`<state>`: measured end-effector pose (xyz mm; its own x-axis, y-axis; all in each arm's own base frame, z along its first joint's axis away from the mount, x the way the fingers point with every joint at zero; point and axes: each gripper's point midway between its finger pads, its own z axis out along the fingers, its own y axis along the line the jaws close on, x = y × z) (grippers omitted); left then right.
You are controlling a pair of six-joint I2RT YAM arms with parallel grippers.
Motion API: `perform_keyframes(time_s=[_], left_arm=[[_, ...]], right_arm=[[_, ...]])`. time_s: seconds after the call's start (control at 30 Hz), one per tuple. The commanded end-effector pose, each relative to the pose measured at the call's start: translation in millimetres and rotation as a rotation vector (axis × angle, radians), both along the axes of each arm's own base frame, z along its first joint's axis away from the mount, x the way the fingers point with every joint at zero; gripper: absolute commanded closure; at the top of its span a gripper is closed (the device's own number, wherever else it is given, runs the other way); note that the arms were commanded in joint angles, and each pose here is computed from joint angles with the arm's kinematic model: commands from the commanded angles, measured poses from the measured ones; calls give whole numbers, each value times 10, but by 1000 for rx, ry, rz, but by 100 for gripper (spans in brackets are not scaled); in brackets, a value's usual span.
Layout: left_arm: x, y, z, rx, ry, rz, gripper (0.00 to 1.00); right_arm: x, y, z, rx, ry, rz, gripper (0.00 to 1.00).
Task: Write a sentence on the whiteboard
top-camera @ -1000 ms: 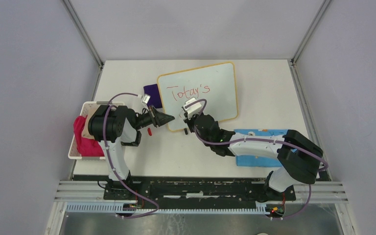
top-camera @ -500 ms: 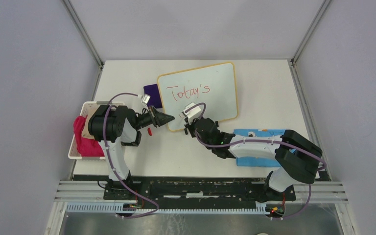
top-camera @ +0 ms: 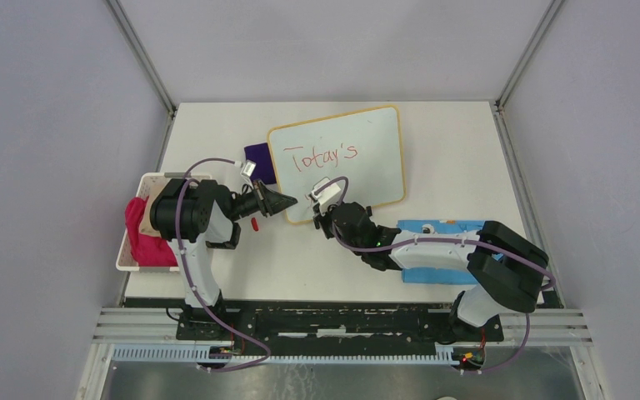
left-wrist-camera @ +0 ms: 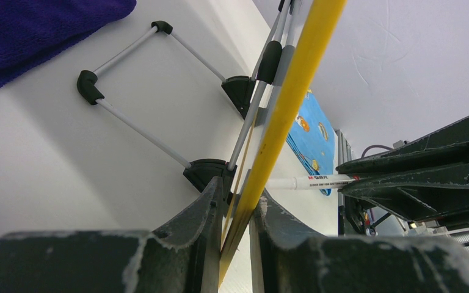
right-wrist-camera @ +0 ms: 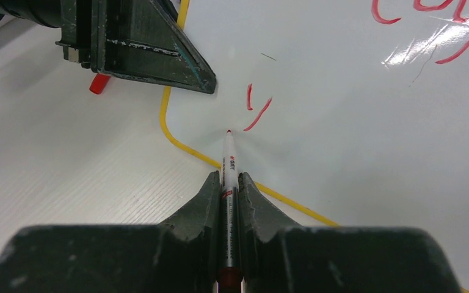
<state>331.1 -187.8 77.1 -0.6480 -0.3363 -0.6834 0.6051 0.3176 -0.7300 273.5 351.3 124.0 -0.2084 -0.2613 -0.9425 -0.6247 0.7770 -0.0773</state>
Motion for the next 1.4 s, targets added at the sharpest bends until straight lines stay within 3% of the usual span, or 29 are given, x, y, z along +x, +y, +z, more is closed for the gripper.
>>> perform_keyframes(time_s=[0.0,0.37,0.67,0.93,1.07,1.37], left_arm=[[73,4,133,-30,-84,35,98],[75,3,137,-30,-86,35,98],[72,-1,134,-31,-83,32,98],[68,-3,137,-31,-84,31,98],[70,1,137,-31,-84,32,98],[67,-4,134,-31,-83,30,98]], right_arm=[[-4,215,186,62,-8,42,100],[66,409,313,82,-14,53,100],[156,277,290,47,-25,-6,100],[6,270,415,105,-46,78,100],[-36,122,548,138,-79,59,100],[266,-244,654,150,-92,-78,100]])
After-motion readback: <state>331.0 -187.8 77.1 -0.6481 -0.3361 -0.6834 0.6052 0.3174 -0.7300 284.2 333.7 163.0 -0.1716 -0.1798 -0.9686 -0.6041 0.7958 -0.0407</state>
